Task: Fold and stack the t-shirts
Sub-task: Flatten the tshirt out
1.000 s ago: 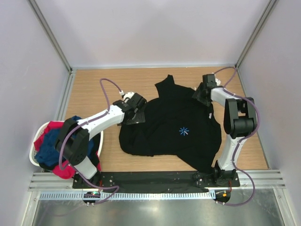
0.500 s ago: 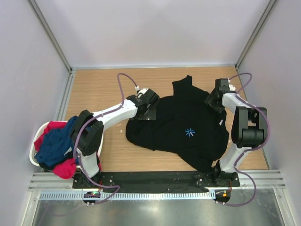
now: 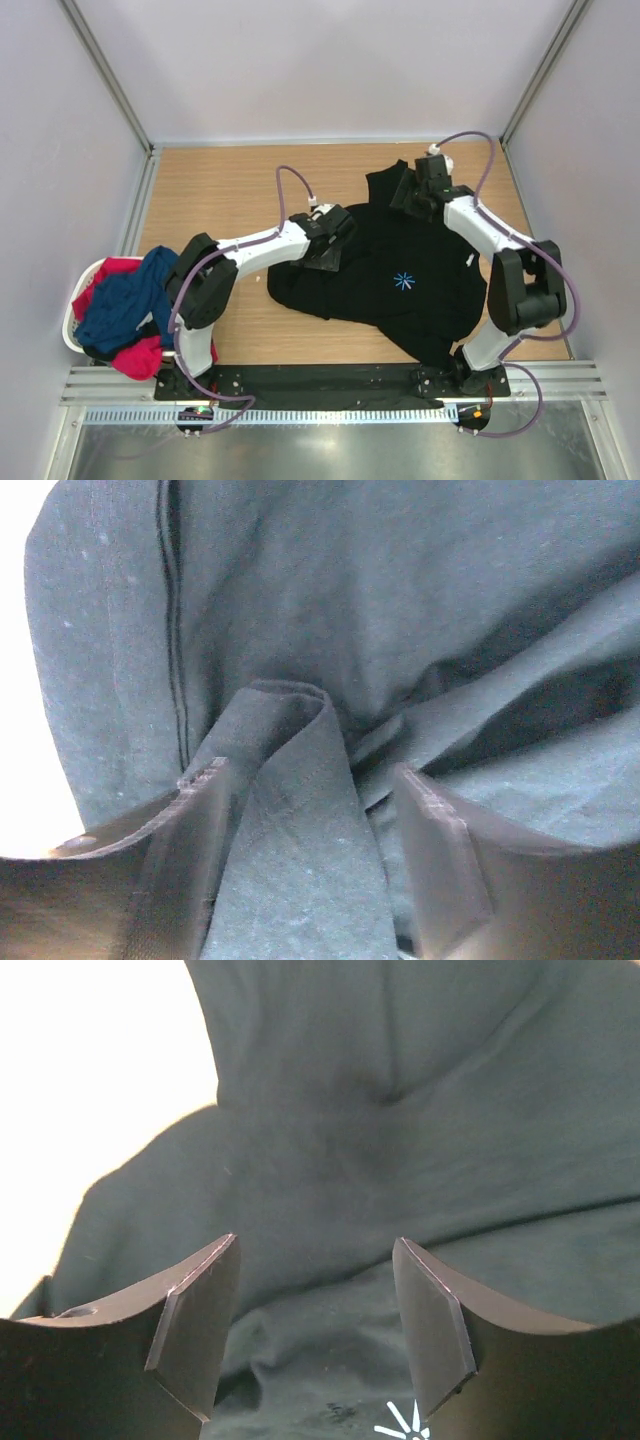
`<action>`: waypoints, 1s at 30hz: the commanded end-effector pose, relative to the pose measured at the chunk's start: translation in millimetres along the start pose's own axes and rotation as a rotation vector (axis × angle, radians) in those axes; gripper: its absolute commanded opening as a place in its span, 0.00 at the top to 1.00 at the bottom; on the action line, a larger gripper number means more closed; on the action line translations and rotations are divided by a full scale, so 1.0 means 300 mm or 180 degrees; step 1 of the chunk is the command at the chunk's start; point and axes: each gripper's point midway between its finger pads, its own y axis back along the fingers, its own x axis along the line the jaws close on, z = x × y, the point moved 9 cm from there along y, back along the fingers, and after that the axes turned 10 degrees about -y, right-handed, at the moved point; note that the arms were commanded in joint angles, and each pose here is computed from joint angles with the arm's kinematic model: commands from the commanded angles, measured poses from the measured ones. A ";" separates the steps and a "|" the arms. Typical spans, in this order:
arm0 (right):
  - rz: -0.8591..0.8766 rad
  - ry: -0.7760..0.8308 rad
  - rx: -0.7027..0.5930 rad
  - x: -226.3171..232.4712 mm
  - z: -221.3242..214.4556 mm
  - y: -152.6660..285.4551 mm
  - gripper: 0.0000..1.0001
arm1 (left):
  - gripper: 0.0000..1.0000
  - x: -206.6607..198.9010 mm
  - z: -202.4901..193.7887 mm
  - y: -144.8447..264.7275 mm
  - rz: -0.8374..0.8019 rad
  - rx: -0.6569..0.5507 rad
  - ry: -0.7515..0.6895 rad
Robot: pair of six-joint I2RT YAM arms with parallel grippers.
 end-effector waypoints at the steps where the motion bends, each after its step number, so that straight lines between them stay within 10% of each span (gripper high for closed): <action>1: 0.0000 0.0030 0.0176 0.018 -0.045 -0.076 0.32 | 0.37 0.008 -0.019 0.005 0.0052 0.0059 -0.0057; 7: -0.0119 0.0025 0.0295 0.002 -0.088 -0.146 0.32 | 0.88 0.038 -0.065 0.051 0.0134 0.0186 0.0128; 24: -0.0528 -0.0073 0.0325 -0.071 -0.148 -0.203 0.33 | 0.87 0.207 -0.532 0.330 0.0135 0.0613 0.0960; 26: -0.0563 -0.0081 0.0331 -0.075 -0.149 -0.198 0.33 | 0.80 0.210 -0.555 0.349 0.0137 0.0669 0.1012; 27: -0.0529 -0.0074 0.0325 -0.070 -0.143 -0.186 0.32 | 0.47 0.206 -0.545 0.378 0.0096 0.0648 0.0954; 30: -0.0480 -0.0063 0.0326 -0.057 -0.130 -0.172 0.33 | 0.11 0.213 -0.489 0.424 0.0126 0.0461 0.0855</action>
